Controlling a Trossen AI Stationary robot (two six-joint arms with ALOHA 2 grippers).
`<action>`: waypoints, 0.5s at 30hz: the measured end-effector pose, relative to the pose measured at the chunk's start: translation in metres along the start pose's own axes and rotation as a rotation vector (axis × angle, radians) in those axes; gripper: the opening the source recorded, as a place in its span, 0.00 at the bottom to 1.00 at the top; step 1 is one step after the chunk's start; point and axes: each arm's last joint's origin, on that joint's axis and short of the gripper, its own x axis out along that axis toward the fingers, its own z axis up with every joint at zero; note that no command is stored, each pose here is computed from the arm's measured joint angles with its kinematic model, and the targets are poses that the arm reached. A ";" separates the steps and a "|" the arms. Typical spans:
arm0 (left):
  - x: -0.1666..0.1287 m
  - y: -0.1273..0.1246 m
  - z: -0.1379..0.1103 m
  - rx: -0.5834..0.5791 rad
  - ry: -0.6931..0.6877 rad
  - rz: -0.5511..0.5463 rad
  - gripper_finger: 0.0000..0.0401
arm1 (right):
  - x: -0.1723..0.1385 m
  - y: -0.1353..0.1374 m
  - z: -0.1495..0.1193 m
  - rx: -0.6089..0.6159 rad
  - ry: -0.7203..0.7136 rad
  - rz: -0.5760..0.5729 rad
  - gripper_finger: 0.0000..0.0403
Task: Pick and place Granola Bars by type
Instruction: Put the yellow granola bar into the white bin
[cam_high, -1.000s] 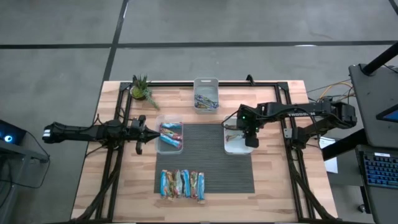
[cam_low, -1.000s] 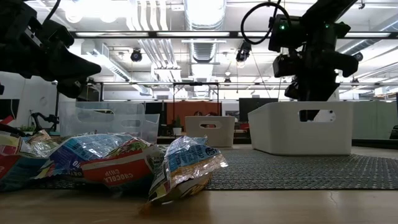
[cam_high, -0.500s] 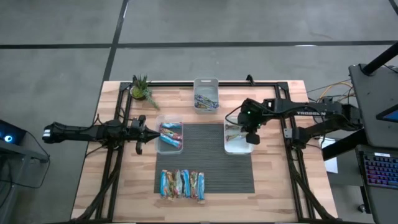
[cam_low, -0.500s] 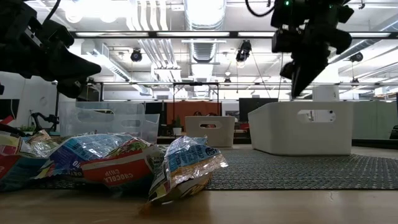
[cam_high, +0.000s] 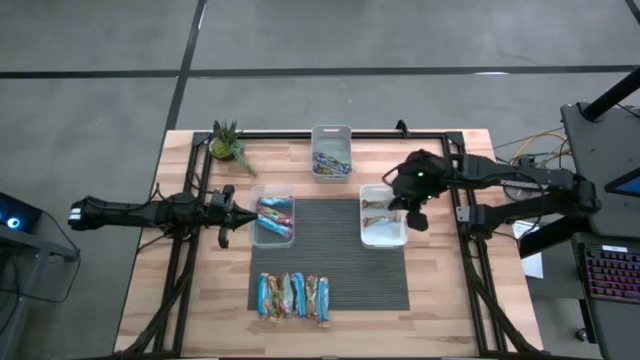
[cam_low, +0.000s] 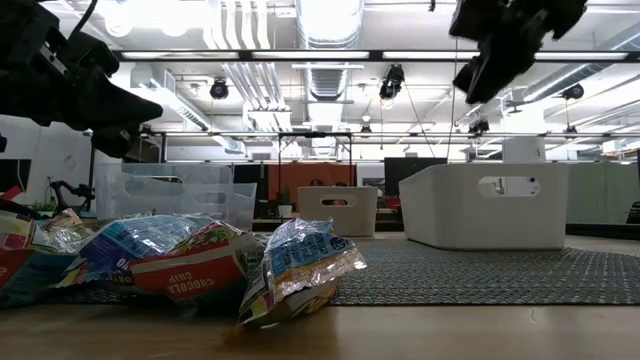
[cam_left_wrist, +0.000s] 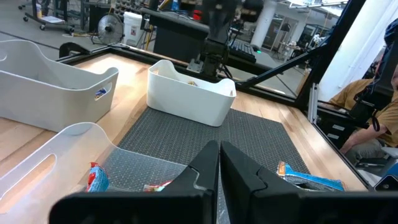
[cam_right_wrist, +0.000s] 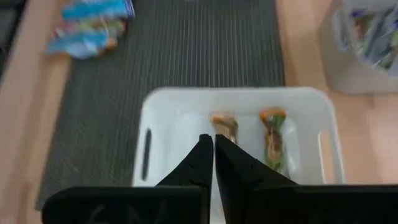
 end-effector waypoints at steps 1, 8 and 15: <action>0.000 0.000 0.000 0.000 0.000 0.000 0.00 | -0.006 0.002 0.000 0.010 -0.028 -0.002 0.02; 0.000 0.000 0.000 0.000 0.000 0.000 0.00 | -0.043 0.012 -0.004 0.089 -0.220 -0.009 0.02; 0.000 0.000 0.000 0.000 0.000 0.000 0.00 | -0.060 0.018 -0.012 0.054 -0.311 -0.018 0.02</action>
